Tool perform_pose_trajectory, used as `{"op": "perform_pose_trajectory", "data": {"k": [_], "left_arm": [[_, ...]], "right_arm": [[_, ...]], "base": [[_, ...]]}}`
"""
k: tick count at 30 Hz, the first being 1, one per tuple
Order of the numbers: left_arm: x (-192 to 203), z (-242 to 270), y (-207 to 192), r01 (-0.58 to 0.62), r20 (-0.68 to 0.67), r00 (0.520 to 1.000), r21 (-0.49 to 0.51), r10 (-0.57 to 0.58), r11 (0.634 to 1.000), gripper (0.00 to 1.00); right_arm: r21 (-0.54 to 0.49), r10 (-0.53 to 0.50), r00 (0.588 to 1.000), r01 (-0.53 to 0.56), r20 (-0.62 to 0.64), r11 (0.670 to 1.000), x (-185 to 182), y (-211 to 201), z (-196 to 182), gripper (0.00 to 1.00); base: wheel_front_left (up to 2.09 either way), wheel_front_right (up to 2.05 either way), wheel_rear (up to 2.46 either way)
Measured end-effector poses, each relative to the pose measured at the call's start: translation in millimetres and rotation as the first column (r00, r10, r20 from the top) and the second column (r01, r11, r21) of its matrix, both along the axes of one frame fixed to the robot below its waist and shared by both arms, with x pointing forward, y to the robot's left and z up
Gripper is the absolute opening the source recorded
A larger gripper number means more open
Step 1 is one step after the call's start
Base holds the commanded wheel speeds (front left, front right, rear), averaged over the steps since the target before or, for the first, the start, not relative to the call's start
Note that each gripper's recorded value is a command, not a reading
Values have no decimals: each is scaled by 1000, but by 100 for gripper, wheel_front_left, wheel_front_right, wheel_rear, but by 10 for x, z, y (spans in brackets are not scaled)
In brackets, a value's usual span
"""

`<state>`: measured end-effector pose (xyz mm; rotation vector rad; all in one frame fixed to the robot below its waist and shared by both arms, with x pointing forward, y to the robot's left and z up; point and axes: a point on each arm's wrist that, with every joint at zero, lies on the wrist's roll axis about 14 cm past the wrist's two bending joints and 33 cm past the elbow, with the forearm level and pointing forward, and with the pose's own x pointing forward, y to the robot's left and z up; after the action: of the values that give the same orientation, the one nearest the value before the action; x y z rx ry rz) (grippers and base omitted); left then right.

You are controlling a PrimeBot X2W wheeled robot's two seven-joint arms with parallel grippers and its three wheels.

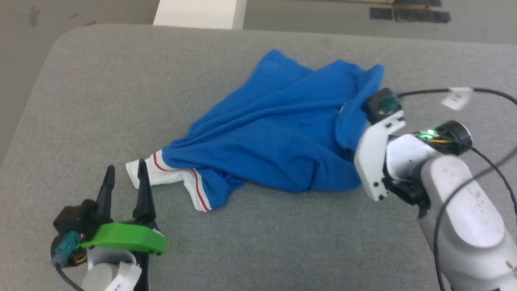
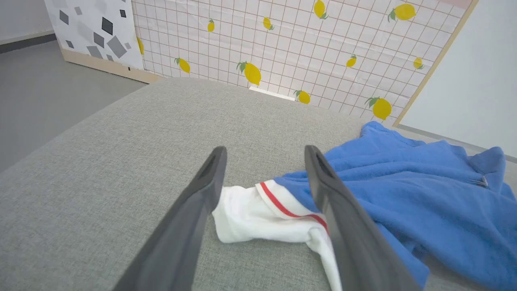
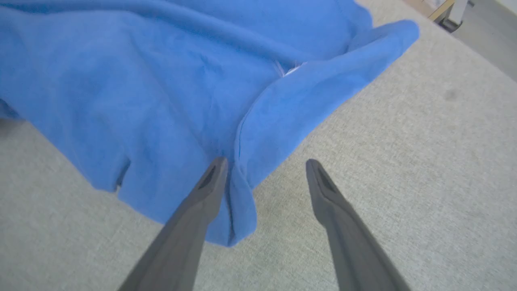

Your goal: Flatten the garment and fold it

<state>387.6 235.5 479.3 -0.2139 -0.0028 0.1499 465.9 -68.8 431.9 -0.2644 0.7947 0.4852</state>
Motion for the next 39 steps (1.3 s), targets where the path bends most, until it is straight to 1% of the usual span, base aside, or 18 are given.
{"op": "perform_pose_trajectory", "data": {"k": [4,7,12,14,15,16,19,23,26,29,33,39], "left_arm": [[33,-70,9,-5,-15,1000,-8,5,1000,100],[41,-190,-7,-3,-46,999,-23,2,1000,100],[69,-264,21,-15,-63,998,-30,13,999,100],[72,-278,40,-23,-66,998,-32,21,999,100],[72,-286,44,-24,-68,997,-33,21,999,100],[72,-297,43,-24,-70,997,-36,22,999,100],[81,-299,28,-21,-68,998,-41,18,999,100],[114,-274,10,-11,-58,998,-41,8,999,100],[133,-265,-10,-4,-52,999,-47,2,999,100],[145,-258,-35,5,-48,999,-52,-8,999,100],[147,-261,-31,6,-48,999,-55,-9,998,100],[134,-302,0,-2,-61,998,-57,-2,998,100]], "right_arm": [[-117,76,990,-90,-117,989,-32,66,-244,100],[-210,111,968,-159,-223,965,-103,40,-465,100],[-265,161,936,-249,-312,932,-136,67,-594,100],[-264,170,928,-264,-331,928,-128,70,-609,100],[-260,173,927,-267,-334,928,-124,74,-611,22],[-247,179,926,-268,-331,931,-112,89,-603,0],[-204,194,930,-266,-313,942,-81,153,-560,0],[-149,187,952,-227,-242,962,98,212,-429,0],[-98,173,976,-187,-134,977,398,330,-164,0],[-70,165,986,-166,-23,984,685,467,109,0],[-49,156,983,-152,97,987,997,648,378,0],[-6,110,965,-112,238,994,1399,815,601,0]], "base": [[0,0,0],[0,0,0],[0,0,0],[0,0,0],[0,0,0],[0,0,0],[0,0,0],[0,0,0],[0,0,0],[0,0,0],[0,0,0],[0,0,0]]}}
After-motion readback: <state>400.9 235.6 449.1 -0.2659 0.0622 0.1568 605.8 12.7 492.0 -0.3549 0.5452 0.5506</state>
